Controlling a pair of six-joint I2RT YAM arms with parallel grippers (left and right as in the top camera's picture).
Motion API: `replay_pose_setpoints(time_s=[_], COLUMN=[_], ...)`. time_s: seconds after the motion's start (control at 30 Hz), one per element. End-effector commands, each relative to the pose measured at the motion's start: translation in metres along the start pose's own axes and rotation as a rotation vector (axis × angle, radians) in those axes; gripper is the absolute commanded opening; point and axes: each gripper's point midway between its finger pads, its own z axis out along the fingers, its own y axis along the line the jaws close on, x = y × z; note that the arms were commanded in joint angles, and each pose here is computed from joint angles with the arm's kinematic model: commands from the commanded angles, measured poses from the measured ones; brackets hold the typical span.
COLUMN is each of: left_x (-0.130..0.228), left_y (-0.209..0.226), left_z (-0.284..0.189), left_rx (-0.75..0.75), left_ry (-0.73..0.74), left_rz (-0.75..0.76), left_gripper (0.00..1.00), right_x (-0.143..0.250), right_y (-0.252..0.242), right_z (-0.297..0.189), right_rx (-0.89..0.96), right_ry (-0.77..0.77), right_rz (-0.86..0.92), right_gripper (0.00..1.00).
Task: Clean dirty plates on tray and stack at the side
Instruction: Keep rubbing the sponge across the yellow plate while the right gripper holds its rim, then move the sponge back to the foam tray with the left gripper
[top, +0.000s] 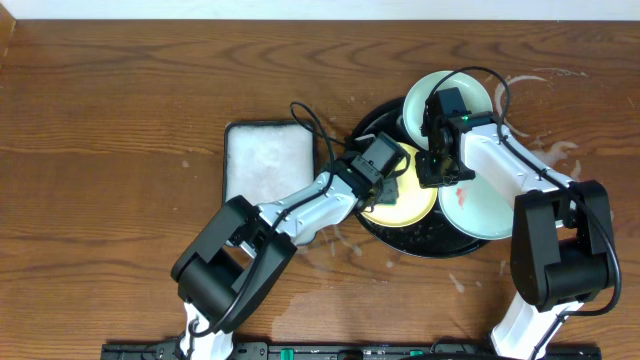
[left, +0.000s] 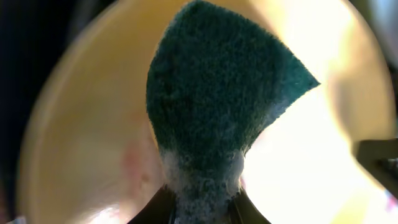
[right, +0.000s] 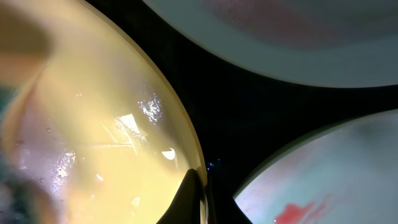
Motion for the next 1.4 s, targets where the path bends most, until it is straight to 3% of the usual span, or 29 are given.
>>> replay_pose_setpoints(time_s=[0.0,0.2,0.47,0.63,0.77,1.03,1.23,1.37], left_x=[-0.004,-0.027,-0.066,-0.055,-0.041,-0.011,-0.023,-0.034], left_y=[0.067,0.07,0.02,-0.022,-0.03,-0.006,0.049,0.063], left_z=[0.002,-0.011,-0.053,-0.044,-0.028,0.009,0.003,-0.011], left_rx=[-0.296,-0.342,-0.146,0.072,0.115,0.019,-0.249,-0.304], left_ry=[-0.086,-0.165,-0.301,-0.21,-0.152,-0.048,-0.141,-0.164], left_rz=[0.062,0.137,0.083,0.064,0.016,0.029,0.085,0.091], left_gripper=[0.14,0.13,0.11,0.11,0.11,0.1,0.09,0.08], right_x=[0.005,0.006,0.007,0.006,0.006,0.007,0.007,0.008], right_y=[0.003,0.003,0.003,0.003,0.003,0.003,0.003,0.003], right_z=[-0.002,-0.002,-0.002,-0.002,-0.002,-0.002,-0.002,-0.002], right_rx=[-0.013,-0.012,-0.012,-0.013,-0.013,-0.012,-0.012,-0.012], right_ry=[0.011,0.015,0.017,0.016,0.016,0.017,0.018,0.022], right_rz=[0.001,0.001,0.001,0.001,0.001,0.001,0.001,0.001], right_gripper=[0.01,0.01,0.01,0.01,0.01,0.01,0.01,0.01])
